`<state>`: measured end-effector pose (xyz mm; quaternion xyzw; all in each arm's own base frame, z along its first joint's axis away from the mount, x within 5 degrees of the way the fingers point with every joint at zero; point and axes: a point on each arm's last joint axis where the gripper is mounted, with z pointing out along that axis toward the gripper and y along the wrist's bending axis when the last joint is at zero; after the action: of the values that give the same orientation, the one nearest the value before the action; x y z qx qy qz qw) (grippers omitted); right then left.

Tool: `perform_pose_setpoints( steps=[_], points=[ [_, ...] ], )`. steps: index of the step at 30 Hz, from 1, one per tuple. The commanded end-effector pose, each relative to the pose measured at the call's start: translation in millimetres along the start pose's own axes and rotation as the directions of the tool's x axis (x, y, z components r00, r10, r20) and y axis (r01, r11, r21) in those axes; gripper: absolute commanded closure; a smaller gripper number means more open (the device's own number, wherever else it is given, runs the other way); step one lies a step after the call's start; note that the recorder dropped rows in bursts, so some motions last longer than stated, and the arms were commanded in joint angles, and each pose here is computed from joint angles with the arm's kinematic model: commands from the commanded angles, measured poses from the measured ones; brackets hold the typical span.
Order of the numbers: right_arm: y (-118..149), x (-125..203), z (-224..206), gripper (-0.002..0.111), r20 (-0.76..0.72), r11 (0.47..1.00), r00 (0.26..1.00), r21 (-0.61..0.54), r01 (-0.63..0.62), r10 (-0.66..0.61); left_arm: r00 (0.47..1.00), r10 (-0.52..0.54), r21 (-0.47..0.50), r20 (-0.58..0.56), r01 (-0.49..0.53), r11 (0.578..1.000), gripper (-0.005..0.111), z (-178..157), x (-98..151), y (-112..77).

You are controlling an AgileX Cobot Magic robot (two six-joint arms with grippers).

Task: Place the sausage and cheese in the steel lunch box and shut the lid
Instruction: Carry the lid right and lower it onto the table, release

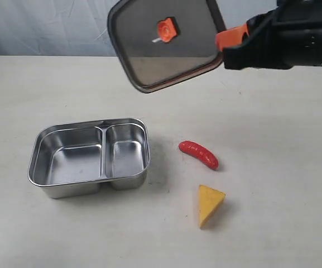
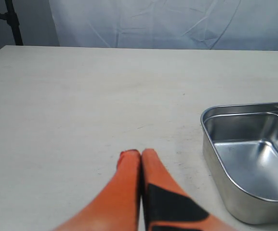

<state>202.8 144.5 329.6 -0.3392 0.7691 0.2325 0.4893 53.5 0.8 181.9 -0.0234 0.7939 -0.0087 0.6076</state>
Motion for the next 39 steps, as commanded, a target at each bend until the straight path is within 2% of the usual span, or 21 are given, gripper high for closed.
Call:
perform_pose_setpoints(
  steps=[1, 2, 3, 4, 5, 6, 8, 11, 13, 14, 18, 24, 28, 29, 31, 36, 37, 39],
  points=[
    [-11.3, 10.1, -22.9, 0.109, -0.205, 0.95, 0.946, 0.139, 0.28, -0.249, 1.0, 0.004, -0.004, 0.015, -0.004, 1.0, 0.107, -0.1, -0.9, 0.3],
    [-16.1, 15.0, -25.3, 0.109, -0.28, 0.927, 0.917, 0.161, 0.338, -0.285, 1.0, 0.004, -0.004, 0.015, -0.004, 1.0, 0.107, -0.1, -0.9, 0.3],
    [-27.5, 23.9, -31.0, 0.109, -0.425, 0.884, 0.857, 0.222, 0.412, -0.292, 1.0, 0.004, -0.004, 0.015, -0.004, 1.0, 0.107, -0.1, -0.9, 0.3],
    [-32.4, 26.7, -33.3, 0.109, -0.466, 0.869, 0.843, 0.262, 0.42, -0.267, 1.0, 0.004, -0.004, 0.015, -0.004, 1.0, 0.107, -0.1, -0.9, 0.3],
    [-42.2, 28.3, -38.1, 0.109, -0.52, 0.818, 0.819, 0.346, 0.46, -0.241, 1.0, 0.004, -0.004, 0.015, -0.004, 1.0, 0.107, -0.1, -0.9, 0.3],
    [-47.5, 29.4, -40.9, 0.109, -0.568, 0.778, 0.785, 0.366, 0.51, -0.247, 1.0, 0.004, -0.004, 0.015, -0.004, 1.0, 0.107, -0.1, -0.9, 0.3],
    [-51.9, 36.1, -39.3, 0.109, -0.646, 0.764, 0.728, 0.344, 0.545, -0.23, 1.0, 0.004, -0.004, 0.015, -0.004, 1.0, 0.107, -0.1, -0.9, 0.3],
    [-56.2, 50.8, -29.2, 0.109, -0.743, 0.79, 0.648, 0.291, 0.539, -0.169, 1.0, 0.004, -0.004, 0.015, -0.004, 1.0, 0.107, -0.1, -0.9, 0.3],
    [-53.1, 66.0, -16.4, 0.109, -0.794, 0.859, 0.597, 0.226, 0.46, -0.111, 1.0, 0.004, -0.004, 0.015, -0.004, 1.0, 0.107, -0.1, -0.9, 0.3],
    [-48.5, 75.7, -6.4, 0.109, -0.813, 0.908, 0.578, 0.186, 0.376, -0.073, 1.0, 0.004, -0.004, 0.015, -0.004, 1.0, 0.107, -0.1, -0.9, 0.3],
    [-40.8, 97.5, 13.2, 0.109, -0.867, 0.969, 0.497, 0.156, 0.192, 0.041, 1.0, 0.004, -0.004, 0.015, -0.004, 1.0, 0.107, -0.1, -0.9, 0.3],
    [-30.5, 128.5, 45.2, 0.109, -0.916, 0.987, 0.367, 0.152, -0.051, 0.16, 1.0, 0.004, -0.004, 0.015, -0.004, 1.0, 0.107, -0.1, -0.9, 0.3],
    [-28.8, 145.4, 62.8, 0.108, -0.928, 0.978, 0.314, 0.167, -0.129, 0.2, 1.0, 0.004, -0.004, 0.015, -0.004, 1.0, 0.107, -0.1, -0.9, 0.3],
    [-27.7, 148.9, 66.5, 0.106, -0.929, 0.973, 0.302, 0.173, -0.152, 0.212, 1.0, 0.004, -0.004, 0.015, -0.004, 1.0, 0.107, -0.1, -0.9, 0.3],
    [-25.3, 153.5, 72.9, 0.093, -0.925, 0.961, 0.294, 0.188, -0.201, 0.242, 1.0, 0.004, -0.004, 0.015, -0.004, 1.0, 0.107, -0.1, -0.9, 0.3],
    [-24.4, 155.0, 79.6, 0.043, -0.908, 0.951, 0.319, 0.203, -0.235, 0.272, 1.0, 0.004, -0.004, 0.015, -0.004, 1.0, 0.107, -0.1, -0.9, 0.3],
    [-23.7, 154.8, 79.9, 0.041, -0.906, 0.948, 0.319, 0.205, -0.245, 0.279, 1.0, 0.004, -0.004, 0.015, -0.004, 1.0, 0.107, -0.1, -0.9, 0.3],
    [-23.8, 153.7, 81.4, 0.046, -0.899, 0.945, 0.332, 0.208, -0.252, 0.286, 1.0, 0.004, -0.004, 0.015, -0.004, 1.0, 0.107, -0.1, -0.9, 0.3]
  ],
)
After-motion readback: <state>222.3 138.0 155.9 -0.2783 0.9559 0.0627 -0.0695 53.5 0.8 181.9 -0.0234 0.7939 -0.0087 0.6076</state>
